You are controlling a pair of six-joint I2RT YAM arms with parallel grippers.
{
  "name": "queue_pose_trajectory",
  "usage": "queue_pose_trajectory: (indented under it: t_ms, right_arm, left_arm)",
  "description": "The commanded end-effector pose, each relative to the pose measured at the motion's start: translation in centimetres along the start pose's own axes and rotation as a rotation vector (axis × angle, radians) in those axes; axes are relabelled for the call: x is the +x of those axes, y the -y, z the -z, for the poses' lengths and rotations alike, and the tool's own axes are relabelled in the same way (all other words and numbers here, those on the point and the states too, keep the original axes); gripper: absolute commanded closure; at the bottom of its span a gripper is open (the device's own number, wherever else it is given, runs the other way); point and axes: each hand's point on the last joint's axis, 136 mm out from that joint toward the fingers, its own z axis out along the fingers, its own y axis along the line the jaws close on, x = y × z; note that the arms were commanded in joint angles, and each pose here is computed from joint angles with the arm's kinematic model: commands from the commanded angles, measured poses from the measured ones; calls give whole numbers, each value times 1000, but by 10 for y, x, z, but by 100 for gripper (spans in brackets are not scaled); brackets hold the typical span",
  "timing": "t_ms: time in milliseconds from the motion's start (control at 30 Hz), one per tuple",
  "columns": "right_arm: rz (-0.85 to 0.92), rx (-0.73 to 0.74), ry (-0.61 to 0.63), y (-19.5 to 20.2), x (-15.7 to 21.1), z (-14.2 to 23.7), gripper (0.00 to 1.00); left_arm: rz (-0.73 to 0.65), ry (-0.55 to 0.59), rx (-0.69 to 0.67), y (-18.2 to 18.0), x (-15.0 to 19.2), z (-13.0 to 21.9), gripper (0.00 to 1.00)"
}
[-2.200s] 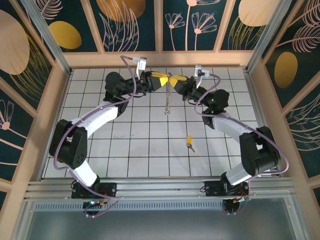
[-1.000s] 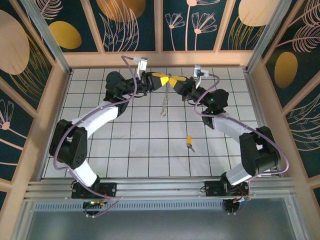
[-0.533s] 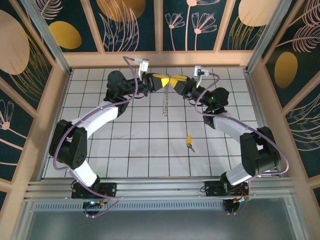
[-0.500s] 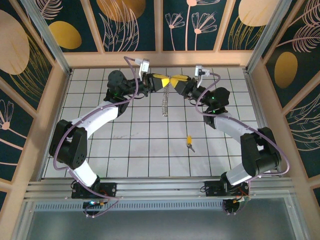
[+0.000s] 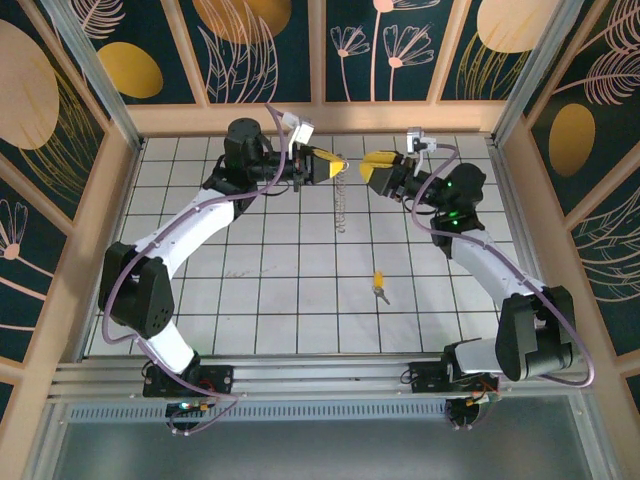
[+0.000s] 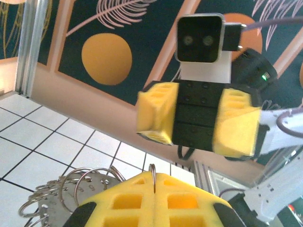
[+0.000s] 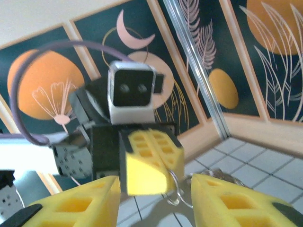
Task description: Put the keys on the keyring
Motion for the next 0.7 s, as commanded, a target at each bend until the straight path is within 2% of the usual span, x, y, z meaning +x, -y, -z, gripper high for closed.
queue_pose_trajectory:
  t_ms: [0,267,667]
  right_arm:
    - [67,-80,-91,-17,-1,1,56]
    - [62,-150,-152,-22,4,-5,59]
    - [31,-181,-186,-16,17,-26,61]
  left_arm:
    - [-64,-62,61,15,-1,5,100]
    - [-61,-107,131,24,2,5,100]
    - [-38,-123,148,17,10,3,100]
